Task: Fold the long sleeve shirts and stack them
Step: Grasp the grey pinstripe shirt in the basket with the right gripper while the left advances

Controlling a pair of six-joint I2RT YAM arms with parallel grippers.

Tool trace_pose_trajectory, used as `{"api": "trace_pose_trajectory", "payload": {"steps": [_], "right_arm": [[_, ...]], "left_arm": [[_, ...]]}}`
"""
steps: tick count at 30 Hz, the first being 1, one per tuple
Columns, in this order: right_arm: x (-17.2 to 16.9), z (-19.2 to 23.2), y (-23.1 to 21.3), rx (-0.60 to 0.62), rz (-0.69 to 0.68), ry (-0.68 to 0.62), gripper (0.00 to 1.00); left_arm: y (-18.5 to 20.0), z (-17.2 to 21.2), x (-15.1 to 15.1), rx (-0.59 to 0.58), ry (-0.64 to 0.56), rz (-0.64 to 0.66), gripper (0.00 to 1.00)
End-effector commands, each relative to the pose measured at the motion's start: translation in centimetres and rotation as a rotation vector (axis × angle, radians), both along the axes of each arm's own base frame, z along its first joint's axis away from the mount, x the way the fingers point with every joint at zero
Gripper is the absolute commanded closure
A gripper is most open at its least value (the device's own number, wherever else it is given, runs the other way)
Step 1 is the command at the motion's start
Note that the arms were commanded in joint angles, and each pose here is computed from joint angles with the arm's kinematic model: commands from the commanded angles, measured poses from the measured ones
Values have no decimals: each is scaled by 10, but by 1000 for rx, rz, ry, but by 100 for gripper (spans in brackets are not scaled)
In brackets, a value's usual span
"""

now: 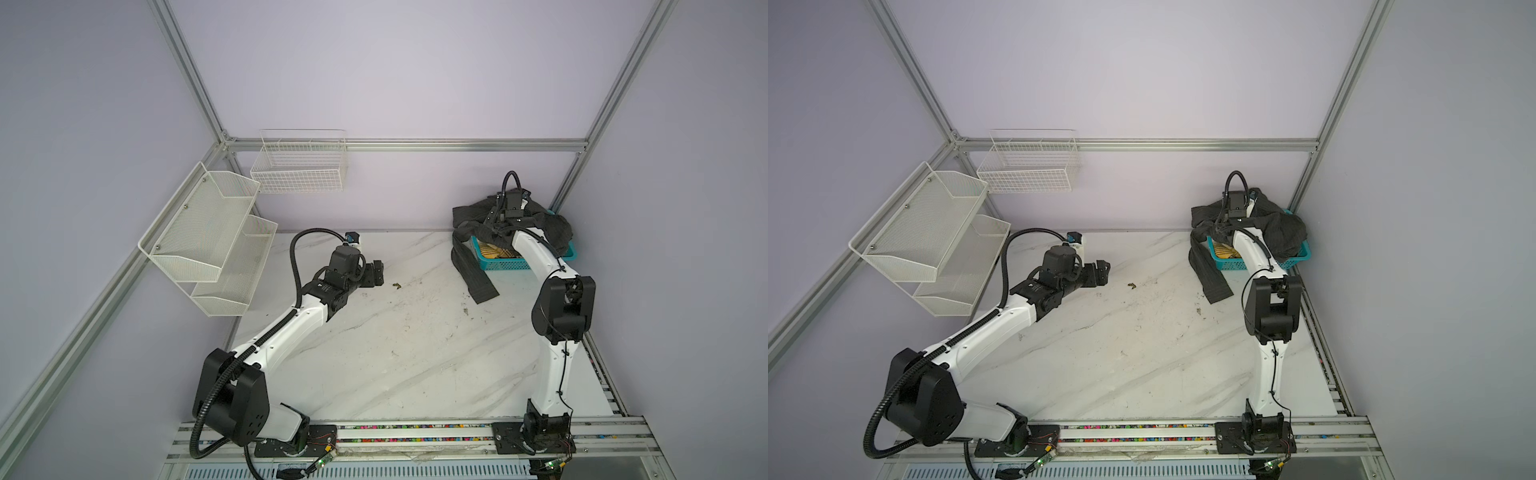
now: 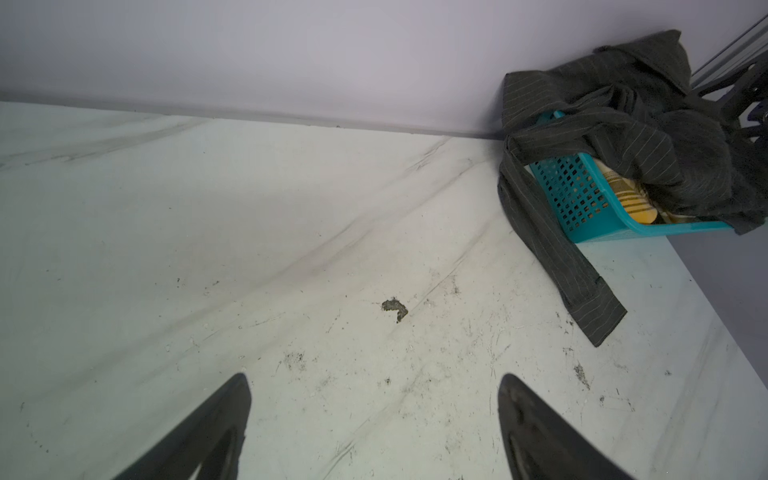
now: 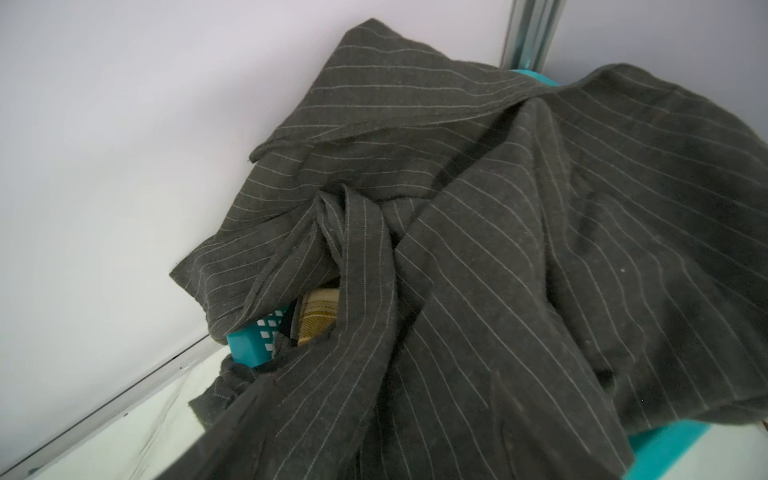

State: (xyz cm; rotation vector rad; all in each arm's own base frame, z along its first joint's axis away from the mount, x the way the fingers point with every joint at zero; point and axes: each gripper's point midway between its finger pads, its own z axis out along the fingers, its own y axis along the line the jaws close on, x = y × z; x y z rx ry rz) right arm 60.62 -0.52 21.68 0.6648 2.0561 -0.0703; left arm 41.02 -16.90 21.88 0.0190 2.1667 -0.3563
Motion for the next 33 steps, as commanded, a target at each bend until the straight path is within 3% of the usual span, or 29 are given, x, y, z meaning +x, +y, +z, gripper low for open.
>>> {"api": "trace_pose_trajectory", "payload": {"steps": [1, 4, 10, 16, 21, 24, 29, 33], "right_arm": [[10, -17, 13, 20, 78, 44, 24], [20, -20, 24, 30, 144, 42, 28], [29, -48, 28, 34, 160, 129, 48], [31, -37, 27, 24, 161, 97, 100], [25, 41, 52, 58, 271, -76, 100], [3, 112, 111, 64, 485, -226, 100], [-85, 194, 255, 29, 865, -333, 100], [-171, 211, 346, 65, 1037, -359, 100]], "left_arm": [[-7, 11, 3, -14, -5, -22, 10], [-7, 8, 3, -14, 3, -21, 11], [-11, 4, 7, -16, 20, -25, 13], [-9, 2, 9, 2, 44, -12, 18], [-9, 13, 10, -10, 35, -5, 19], [-10, 25, 13, -22, 15, 0, 18], [4, 60, 20, 0, -35, 78, 16], [32, 133, 10, -16, -153, 200, 18]]}}
